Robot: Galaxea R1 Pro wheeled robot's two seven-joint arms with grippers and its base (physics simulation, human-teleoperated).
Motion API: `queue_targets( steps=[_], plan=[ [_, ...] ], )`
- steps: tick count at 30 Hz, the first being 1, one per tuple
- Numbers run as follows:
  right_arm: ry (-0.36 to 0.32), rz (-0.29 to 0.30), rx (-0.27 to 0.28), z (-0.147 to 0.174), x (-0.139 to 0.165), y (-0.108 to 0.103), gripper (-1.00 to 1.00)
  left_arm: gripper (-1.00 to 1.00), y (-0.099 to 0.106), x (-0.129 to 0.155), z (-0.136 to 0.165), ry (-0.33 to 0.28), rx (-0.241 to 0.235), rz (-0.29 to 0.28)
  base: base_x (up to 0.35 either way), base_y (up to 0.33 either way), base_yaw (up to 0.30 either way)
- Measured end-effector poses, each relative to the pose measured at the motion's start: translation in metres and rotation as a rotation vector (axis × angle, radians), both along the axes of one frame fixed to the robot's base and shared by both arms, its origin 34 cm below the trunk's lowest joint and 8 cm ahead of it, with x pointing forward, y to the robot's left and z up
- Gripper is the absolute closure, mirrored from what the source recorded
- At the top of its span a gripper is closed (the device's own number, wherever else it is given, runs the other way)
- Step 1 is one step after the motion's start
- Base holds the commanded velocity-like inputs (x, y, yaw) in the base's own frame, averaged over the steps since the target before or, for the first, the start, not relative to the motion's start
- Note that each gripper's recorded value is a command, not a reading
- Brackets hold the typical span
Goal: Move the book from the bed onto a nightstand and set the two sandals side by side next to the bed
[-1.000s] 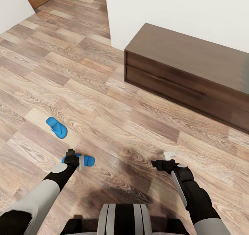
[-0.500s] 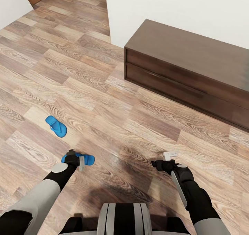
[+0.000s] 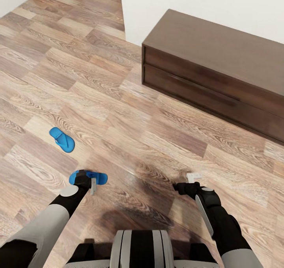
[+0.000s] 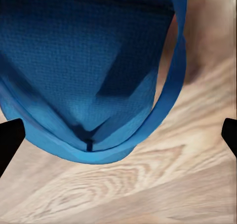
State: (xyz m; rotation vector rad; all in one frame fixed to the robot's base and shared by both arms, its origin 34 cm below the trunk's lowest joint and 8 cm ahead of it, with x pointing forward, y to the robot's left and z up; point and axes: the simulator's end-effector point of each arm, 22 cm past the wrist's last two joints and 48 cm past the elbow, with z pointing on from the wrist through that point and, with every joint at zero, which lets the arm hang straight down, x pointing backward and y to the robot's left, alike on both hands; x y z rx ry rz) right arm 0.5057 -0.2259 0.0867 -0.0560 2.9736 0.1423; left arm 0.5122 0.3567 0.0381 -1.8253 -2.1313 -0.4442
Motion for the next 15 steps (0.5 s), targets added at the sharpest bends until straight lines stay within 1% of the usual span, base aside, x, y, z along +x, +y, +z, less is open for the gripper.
queue_targets(
  steps=[3, 8, 15],
  plan=[
    [0.013, 0.000, 0.000, -0.0055, -0.0053, -0.0001, -1.00, -1.00, -0.0001, -0.0061, -0.0056, 0.014, 0.000, 0.000, 0.000, 0.000, 0.000],
    [0.013, -0.001, 0.000, -0.0057, -0.0052, -0.0001, -1.00, -1.00, -0.0001, -0.0058, -0.0054, 0.013, 0.000, 0.000, 0.000, 0.000, 0.000],
    [0.014, 0.000, 0.000, -0.0058, -0.0058, 0.0001, -1.00, -1.00, 0.0063, -0.0052, -0.0044, 0.012, 0.009, -0.002, 0.000, 0.000, 0.000]
  ],
)
